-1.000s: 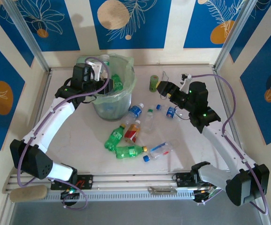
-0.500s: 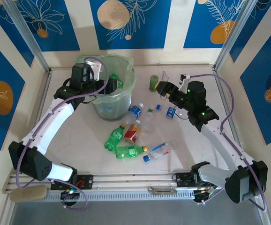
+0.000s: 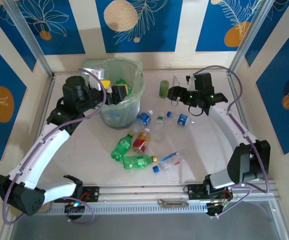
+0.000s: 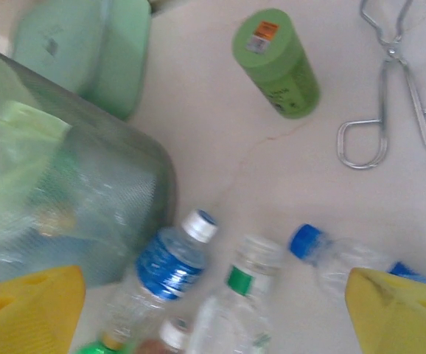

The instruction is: Put the plastic bottles in the bin

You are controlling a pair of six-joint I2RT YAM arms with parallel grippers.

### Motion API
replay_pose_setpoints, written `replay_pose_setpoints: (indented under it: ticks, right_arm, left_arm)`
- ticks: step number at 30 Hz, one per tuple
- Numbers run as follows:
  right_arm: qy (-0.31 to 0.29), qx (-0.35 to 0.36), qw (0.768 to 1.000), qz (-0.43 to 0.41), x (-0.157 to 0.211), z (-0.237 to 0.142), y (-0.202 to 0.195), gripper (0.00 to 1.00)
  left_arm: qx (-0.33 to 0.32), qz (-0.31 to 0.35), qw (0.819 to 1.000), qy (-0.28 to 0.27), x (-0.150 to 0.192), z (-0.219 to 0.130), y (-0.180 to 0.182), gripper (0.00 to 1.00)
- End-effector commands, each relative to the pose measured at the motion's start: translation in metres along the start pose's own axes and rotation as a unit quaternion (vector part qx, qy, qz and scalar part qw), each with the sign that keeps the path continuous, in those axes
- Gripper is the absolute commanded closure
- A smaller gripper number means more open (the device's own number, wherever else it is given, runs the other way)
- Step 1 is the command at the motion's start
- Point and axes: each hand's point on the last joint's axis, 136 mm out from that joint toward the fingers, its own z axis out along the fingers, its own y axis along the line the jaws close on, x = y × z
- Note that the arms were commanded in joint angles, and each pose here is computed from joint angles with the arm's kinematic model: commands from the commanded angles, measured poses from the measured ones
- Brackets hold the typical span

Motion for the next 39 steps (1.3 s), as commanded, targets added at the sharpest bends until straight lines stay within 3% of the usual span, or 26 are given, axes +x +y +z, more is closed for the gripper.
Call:
replay_pose_setpoints:
  ticks: [1,6,14,19,25,39]
  right_arm:
    - [0.074,0.06,0.992,-0.086,0.018,0.004,-0.024,0.08]
    - [0.134,0.141,0.967,-0.166,0.022,0.02,-0.055,0.07]
    - [0.245,0.192,0.921,-0.236,0.052,0.055,-0.087,0.07]
    - [0.27,0.171,0.914,-0.249,0.065,0.073,-0.085,0.06]
    - [0.308,0.189,0.891,-0.274,0.079,0.089,-0.097,0.06]
    - [0.346,0.189,0.876,-0.279,0.109,0.114,-0.104,0.08]
  left_arm:
    - [0.027,-0.005,1.0,0.002,0.01,0.008,-0.017,0.0]
    - [0.028,0.001,1.0,0.006,0.019,0.017,-0.023,0.0]
    - [0.04,-0.009,0.999,-0.01,0.021,0.027,-0.024,0.0]
    - [0.037,-0.009,0.999,-0.005,0.027,0.027,-0.021,0.0]
    - [0.02,-0.011,1.0,-0.007,0.032,0.023,-0.014,0.0]
    - [0.001,-0.005,1.0,-0.024,0.032,0.012,-0.008,0.0]
